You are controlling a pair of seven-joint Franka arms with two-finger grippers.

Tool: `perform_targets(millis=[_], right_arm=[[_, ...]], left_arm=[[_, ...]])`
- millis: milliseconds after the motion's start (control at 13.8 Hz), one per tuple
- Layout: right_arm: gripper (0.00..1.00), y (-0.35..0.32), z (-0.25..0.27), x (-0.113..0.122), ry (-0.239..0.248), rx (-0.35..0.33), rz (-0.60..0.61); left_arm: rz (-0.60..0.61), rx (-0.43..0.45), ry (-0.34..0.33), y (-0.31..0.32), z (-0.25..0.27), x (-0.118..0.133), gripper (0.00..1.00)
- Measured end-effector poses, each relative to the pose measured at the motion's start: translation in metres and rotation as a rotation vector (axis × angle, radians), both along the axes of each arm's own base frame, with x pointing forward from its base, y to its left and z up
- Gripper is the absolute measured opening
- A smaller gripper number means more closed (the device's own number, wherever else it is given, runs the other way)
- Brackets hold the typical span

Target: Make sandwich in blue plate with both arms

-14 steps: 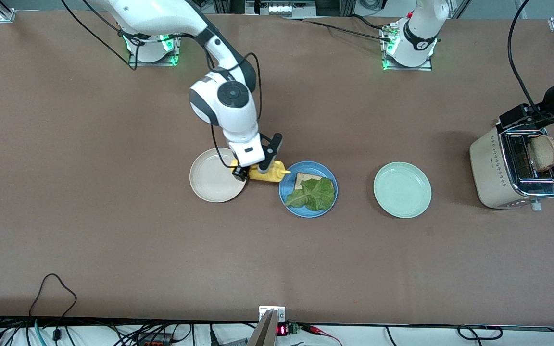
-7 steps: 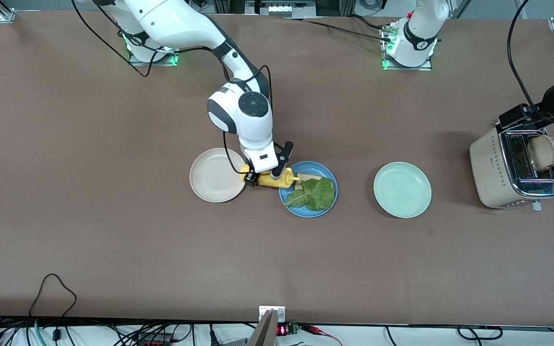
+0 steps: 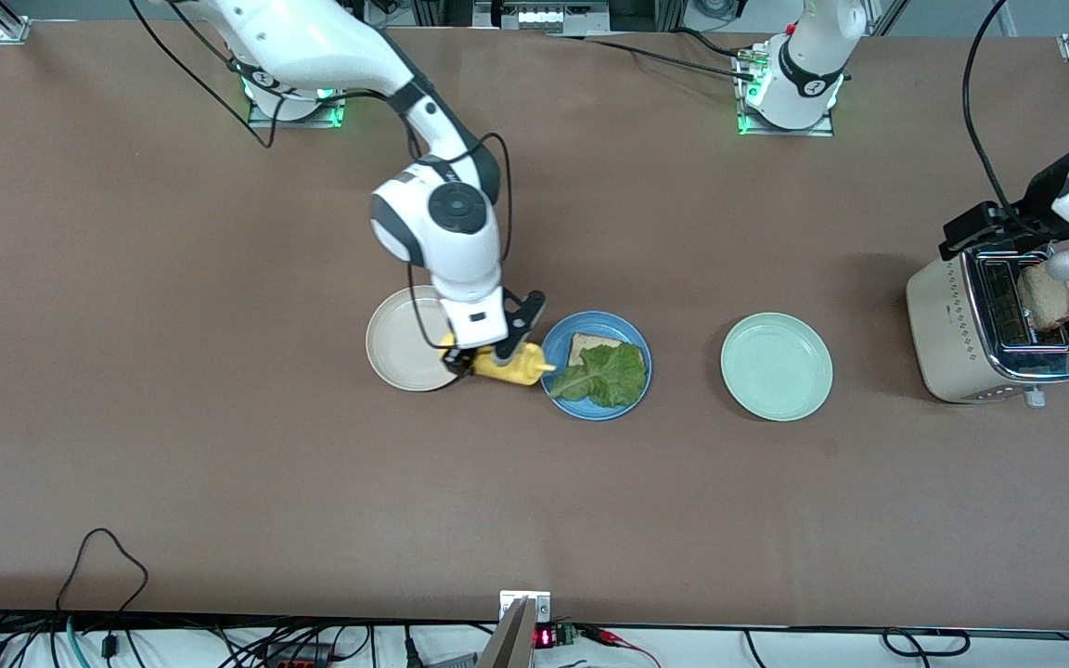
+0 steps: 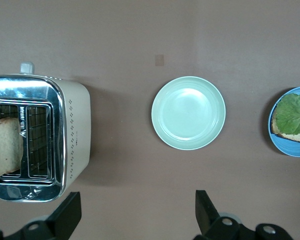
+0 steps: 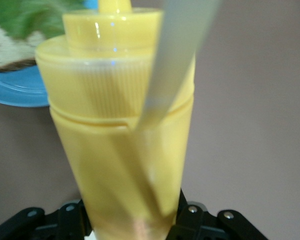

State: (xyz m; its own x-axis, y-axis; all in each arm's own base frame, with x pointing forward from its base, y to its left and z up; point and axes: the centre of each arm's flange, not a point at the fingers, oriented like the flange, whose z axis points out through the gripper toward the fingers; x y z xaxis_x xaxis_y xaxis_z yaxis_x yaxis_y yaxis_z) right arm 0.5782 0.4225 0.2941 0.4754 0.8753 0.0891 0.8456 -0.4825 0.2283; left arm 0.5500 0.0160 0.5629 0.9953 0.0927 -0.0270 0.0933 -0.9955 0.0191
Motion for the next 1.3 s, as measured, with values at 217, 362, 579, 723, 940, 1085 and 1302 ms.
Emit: perform_targets(millis=[217, 362, 579, 723, 940, 1085, 1302], right_arm=[[0.58, -0.054, 0.060, 0.008, 0.012, 0.032, -0.031], [0.58, -0.099, 0.090, 0.007, 0.015, 0.043, -0.012], [0.58, -0.165, 0.115, 0.003, 0.058, 0.064, 0.022], [0.58, -0.199, 0.128, 0.002, 0.107, 0.089, 0.070], [0.58, -0.257, 0.145, 0.007, 0.169, 0.161, 0.104], [0.58, -0.304, 0.151, 0.011, 0.198, 0.236, 0.131], [0.58, -0.387, 0.145, 0.012, 0.227, 0.354, 0.179]], left_arm=[[0.002, 0.001, -0.001, 0.001, -0.002, -0.002, 1.00], [0.004, 0.001, -0.002, 0.002, -0.002, -0.001, 1.00], [0.010, 0.001, -0.004, 0.006, -0.002, -0.001, 1.00], [0.019, 0.000, -0.002, 0.011, -0.003, -0.002, 1.00], [0.030, 0.000, -0.004, 0.017, -0.004, -0.001, 1.00], [0.032, 0.000, -0.005, 0.018, -0.006, 0.000, 1.00], [0.043, -0.003, 0.010, 0.025, -0.019, 0.010, 1.00]])
